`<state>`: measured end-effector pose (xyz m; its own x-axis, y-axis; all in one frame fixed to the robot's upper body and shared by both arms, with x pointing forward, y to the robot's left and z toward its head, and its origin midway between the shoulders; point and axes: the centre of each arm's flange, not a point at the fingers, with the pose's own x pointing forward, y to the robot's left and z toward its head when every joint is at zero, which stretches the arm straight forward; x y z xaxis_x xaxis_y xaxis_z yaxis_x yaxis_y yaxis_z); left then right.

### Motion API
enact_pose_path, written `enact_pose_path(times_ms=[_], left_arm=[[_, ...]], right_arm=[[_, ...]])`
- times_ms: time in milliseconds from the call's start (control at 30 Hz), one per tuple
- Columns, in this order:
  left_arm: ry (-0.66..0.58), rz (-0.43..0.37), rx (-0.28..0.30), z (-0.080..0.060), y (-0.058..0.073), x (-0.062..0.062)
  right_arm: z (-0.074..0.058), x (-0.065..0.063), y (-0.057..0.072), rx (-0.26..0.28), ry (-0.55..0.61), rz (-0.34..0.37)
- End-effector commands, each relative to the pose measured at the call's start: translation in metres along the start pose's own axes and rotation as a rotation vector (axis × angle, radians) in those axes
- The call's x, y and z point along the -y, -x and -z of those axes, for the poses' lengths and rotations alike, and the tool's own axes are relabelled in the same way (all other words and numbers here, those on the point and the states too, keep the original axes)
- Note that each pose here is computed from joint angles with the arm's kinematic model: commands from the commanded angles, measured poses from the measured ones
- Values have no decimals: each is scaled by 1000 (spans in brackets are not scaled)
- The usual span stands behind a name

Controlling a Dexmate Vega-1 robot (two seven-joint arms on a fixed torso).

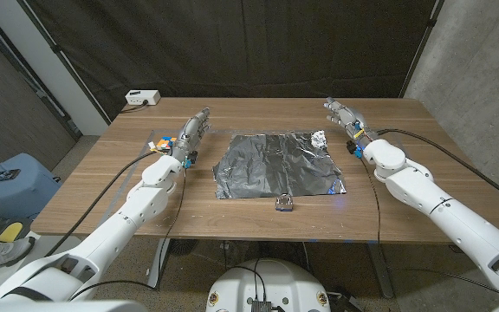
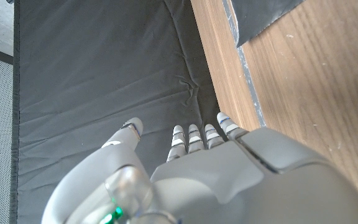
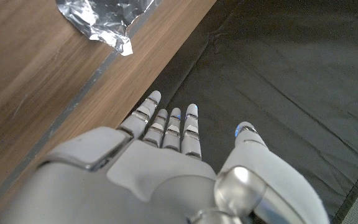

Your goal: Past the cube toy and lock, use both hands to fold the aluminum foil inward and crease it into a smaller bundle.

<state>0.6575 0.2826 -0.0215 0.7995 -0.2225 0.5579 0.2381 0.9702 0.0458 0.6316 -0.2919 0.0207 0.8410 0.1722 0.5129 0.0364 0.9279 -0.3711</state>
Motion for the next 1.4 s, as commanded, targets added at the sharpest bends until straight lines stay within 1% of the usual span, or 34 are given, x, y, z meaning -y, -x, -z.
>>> enact_pose_path(times_ms=[33,267,300,333,367,633,833,1233,1400], left_arm=[[-1,12,9,-1,1,5],[-1,12,11,-1,5,7],[-1,11,12,-1,5,8],[-1,11,12,-1,5,8],[-3,10,13,-2,6,8],[4,7,12,0,5,12],[8,5,7,2,4,15],[13,4,5,1,3,21],[11,3,2,1,3,22]], right_arm=[[-11,4,4,-32,179,16],[-18,7,0,-56,299,22],[-19,8,-1,-60,336,24],[-19,8,-1,-61,338,24],[-21,9,-2,-67,371,24],[-27,13,-7,-94,493,28],[-28,16,-10,-116,567,24],[-27,19,-14,-156,682,16],[-27,20,-16,-178,750,15]])
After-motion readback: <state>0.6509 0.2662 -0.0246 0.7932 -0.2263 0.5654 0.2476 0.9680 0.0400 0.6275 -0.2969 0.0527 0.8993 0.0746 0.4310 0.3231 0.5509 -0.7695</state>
